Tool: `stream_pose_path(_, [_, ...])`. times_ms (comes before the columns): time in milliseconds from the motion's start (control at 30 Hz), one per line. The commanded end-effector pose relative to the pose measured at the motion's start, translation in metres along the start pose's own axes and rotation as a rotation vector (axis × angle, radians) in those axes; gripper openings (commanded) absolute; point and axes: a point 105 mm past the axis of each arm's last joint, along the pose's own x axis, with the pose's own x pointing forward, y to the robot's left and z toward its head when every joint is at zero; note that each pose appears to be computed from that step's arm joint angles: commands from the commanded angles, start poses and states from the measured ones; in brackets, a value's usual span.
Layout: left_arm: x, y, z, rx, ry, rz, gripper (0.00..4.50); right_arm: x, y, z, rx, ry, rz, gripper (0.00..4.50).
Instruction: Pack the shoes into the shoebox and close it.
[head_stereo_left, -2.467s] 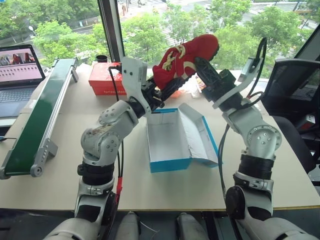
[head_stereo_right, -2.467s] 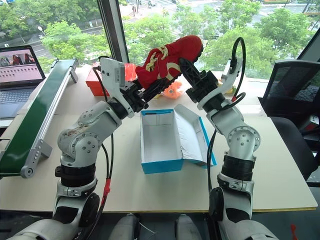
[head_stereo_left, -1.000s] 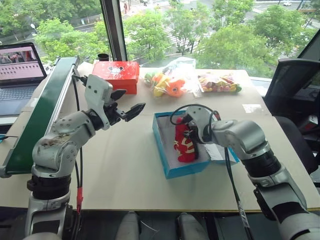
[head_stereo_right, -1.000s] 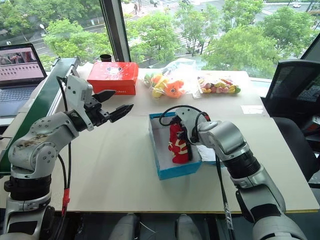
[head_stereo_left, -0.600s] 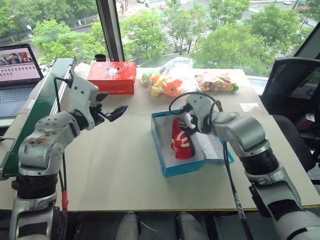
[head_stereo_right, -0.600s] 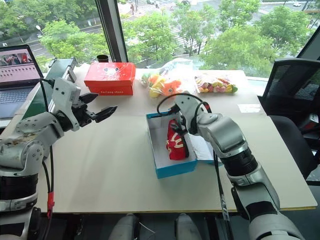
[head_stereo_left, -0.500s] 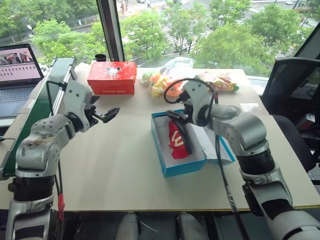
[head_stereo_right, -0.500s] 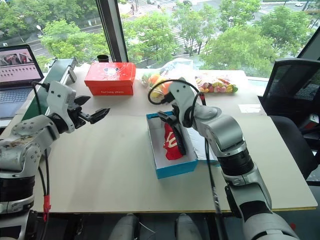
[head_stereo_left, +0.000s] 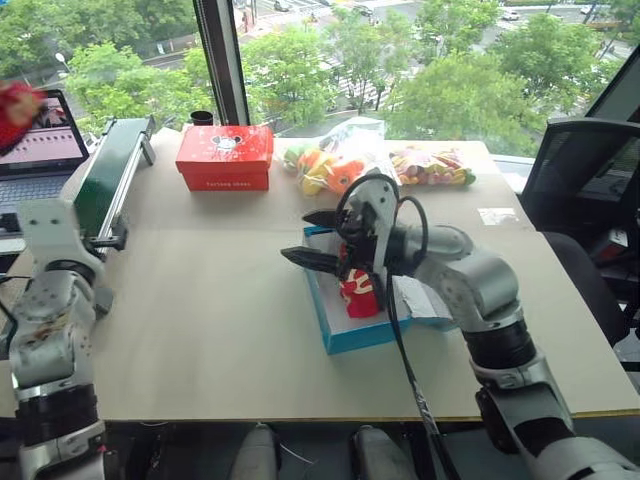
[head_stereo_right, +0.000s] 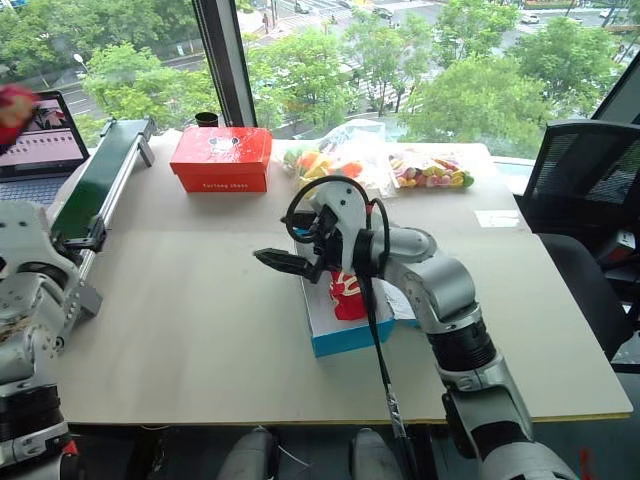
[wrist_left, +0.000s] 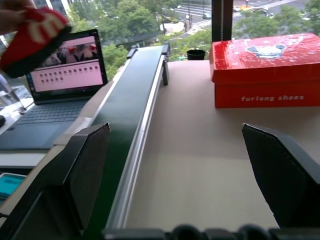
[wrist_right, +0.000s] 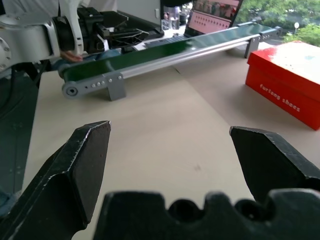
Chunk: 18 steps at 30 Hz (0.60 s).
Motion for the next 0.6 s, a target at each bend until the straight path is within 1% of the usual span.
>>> stream_pose_path(33, [0.000, 0.006, -0.010, -0.027, -0.013, 0.021, 4.50, 0.004, 0.000, -0.004, -0.026, -0.028, -0.015, 4.48])
stream_pose_path(133, [0.006, 0.012, -0.017, -0.039, -0.003, 0.013, 4.50, 0.007, -0.001, -0.006, -0.027, -0.035, -0.026, 4.48])
stream_pose_path(200, [0.013, 0.025, -0.026, -0.084, 0.034, 0.043, 4.50, 0.007, -0.003, -0.005, -0.019, -0.048, -0.040, 4.48])
stream_pose_path(267, [0.019, 0.037, -0.027, -0.106, 0.036, 0.079, 4.50, 0.008, -0.004, -0.003, -0.009, -0.062, -0.052, 4.48])
stream_pose_path(367, [0.027, 0.047, -0.028, -0.119, 0.041, 0.091, 4.50, 0.008, -0.006, -0.001, -0.009, -0.076, -0.077, 4.48])
stream_pose_path(467, [0.035, 0.050, -0.025, -0.069, 0.034, 0.074, 4.50, 0.008, -0.007, -0.001, -0.017, -0.073, -0.094, 4.48])
stream_pose_path(600, [0.041, 0.045, -0.021, -0.068, 0.008, 0.044, 4.50, 0.006, -0.007, -0.001, -0.015, -0.077, -0.109, 4.48])
